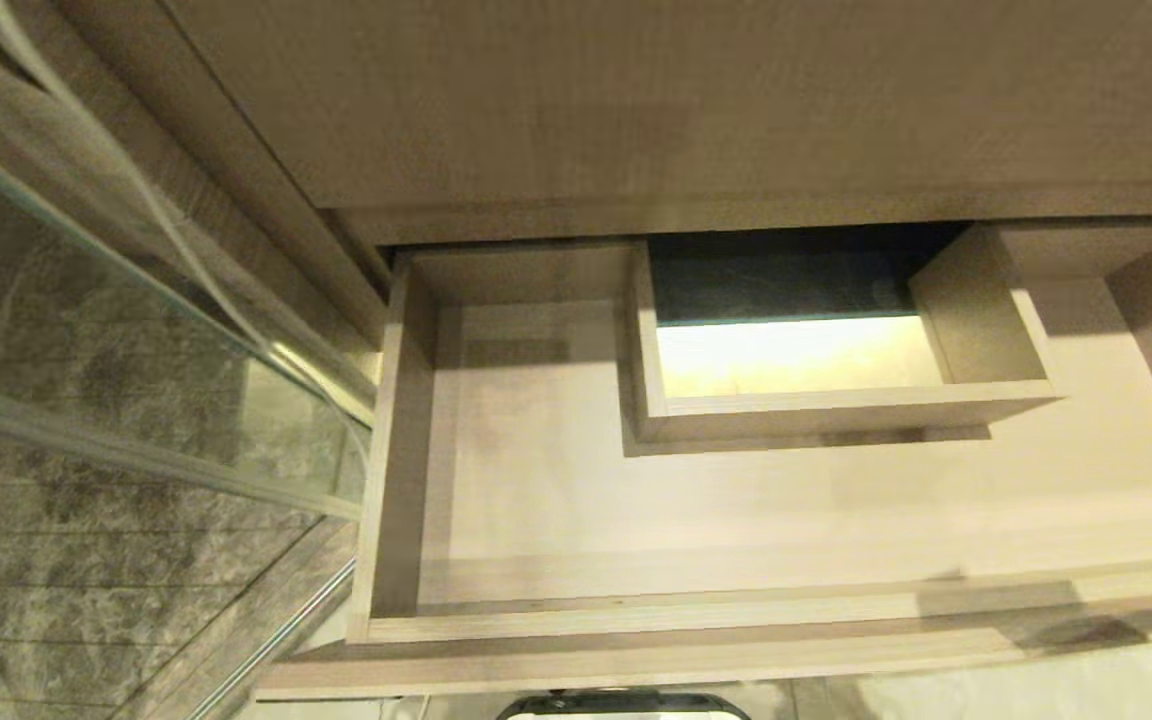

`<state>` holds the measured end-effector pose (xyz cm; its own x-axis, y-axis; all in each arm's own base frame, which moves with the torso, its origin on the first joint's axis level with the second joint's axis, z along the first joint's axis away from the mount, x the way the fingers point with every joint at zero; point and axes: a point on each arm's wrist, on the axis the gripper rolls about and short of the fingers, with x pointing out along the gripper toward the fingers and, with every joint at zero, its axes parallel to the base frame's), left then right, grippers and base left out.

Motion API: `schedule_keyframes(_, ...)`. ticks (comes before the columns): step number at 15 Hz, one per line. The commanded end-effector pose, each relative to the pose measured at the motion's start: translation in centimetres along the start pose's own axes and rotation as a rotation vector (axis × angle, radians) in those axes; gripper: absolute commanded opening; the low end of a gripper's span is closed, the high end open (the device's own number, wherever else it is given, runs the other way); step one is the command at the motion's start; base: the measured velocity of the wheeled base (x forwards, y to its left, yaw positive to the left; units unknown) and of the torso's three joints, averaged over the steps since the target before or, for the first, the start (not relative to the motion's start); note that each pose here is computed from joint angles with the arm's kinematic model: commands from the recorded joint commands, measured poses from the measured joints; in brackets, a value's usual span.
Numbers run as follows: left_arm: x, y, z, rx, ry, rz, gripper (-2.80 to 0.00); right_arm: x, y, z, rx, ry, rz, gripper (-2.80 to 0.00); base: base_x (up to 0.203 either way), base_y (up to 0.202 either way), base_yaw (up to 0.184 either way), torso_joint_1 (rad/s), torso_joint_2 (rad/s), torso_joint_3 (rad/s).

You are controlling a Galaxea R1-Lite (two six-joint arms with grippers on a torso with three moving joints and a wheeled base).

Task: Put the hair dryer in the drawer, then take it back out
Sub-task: Put it into the drawer

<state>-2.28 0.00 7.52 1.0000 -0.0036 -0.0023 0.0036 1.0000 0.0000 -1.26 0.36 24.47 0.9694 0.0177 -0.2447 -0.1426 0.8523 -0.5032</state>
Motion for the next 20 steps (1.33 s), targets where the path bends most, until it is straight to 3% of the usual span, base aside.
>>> schedule_keyframes(1,0.0,0.0,0.0,0.000,0.002,0.001,-2.80,0.0,0.0,0.0,-0.002,0.003,0.003,-2.80,0.005,0.013,-0.166,0.004,0.00,0.007)
schedule_keyframes(6,0.0,0.0,0.0,0.000,0.002,0.000,-2.80,0.5,-0.3,0.3,0.023,0.023,0.008,-2.80,0.003,0.008,-0.172,0.002,0.00,0.002)
schedule_keyframes(13,0.0,0.0,0.0,0.000,0.001,0.000,-2.80,3.3,-2.0,2.6,0.163,0.103,0.099,-2.80,0.001,0.009,-0.171,0.002,0.00,0.002)
schedule_keyframes(20,0.0,0.0,0.0,0.000,0.002,0.001,-2.80,3.3,-1.5,1.9,0.120,0.121,0.114,-2.80,0.003,0.007,-0.158,0.001,0.00,0.002)
